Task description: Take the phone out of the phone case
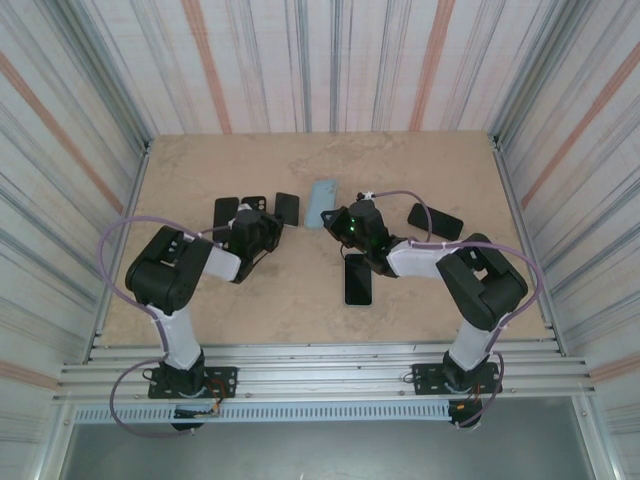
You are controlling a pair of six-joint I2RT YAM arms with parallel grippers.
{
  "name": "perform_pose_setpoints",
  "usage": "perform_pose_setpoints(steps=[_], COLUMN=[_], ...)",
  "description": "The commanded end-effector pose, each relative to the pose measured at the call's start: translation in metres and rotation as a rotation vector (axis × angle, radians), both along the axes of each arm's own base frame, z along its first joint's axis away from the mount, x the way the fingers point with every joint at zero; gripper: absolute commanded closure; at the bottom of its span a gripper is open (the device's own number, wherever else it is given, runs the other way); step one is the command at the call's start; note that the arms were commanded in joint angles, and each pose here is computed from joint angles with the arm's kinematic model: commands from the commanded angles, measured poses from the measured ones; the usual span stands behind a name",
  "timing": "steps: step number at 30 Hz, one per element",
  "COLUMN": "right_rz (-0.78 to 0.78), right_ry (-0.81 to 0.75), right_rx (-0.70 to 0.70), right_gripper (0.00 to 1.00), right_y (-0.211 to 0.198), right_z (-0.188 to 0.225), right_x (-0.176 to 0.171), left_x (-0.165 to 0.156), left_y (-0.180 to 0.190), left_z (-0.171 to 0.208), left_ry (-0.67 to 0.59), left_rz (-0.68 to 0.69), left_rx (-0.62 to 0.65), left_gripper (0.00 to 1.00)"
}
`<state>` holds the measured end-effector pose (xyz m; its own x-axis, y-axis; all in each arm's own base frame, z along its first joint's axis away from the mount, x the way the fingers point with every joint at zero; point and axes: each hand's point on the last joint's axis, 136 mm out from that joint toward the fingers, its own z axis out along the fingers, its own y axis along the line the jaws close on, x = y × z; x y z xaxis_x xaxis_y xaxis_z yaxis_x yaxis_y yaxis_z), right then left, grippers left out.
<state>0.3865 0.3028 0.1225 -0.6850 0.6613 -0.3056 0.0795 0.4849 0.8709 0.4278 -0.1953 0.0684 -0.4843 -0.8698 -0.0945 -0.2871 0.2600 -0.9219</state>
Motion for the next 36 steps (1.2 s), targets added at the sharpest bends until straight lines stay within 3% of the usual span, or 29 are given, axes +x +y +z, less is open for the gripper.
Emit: perform_pose_setpoints(steps=[1,13,22,27,36], right_rz=[0.002,0.053,0.115,0.142,0.200], right_ry=[0.009,0.052,0.079,0.083,0.100], right_rx=[0.027,-0.058,-0.137,-0.165,-0.192], right_gripper=[0.98,0.98,0.98,0.98,0.97], right_y=[0.007,0.011,0.016,0.018,0.025], right_z=[0.003,-0.022,-0.042,-0.051,-0.068], right_x=[0.004,0.017,0.024,0.029,0.032], left_x=[0.007,-0.017,-0.028,-0.034,-0.043], left_y=[-0.005,0.001,0.010,0.013,0.021], left_z=[0.008,-0.023,-0.031,-0.030,-0.027], left_ry=[-0.021,0.189,0.266,0.300,0.335], left_rz=[-0.013,-0.049,-0.044,-0.063,-0.050], left_rx=[-0.035,0.060,0.089,0.110,0.118], left_gripper=[0.91,0.67,0.57,0.46,0.42])
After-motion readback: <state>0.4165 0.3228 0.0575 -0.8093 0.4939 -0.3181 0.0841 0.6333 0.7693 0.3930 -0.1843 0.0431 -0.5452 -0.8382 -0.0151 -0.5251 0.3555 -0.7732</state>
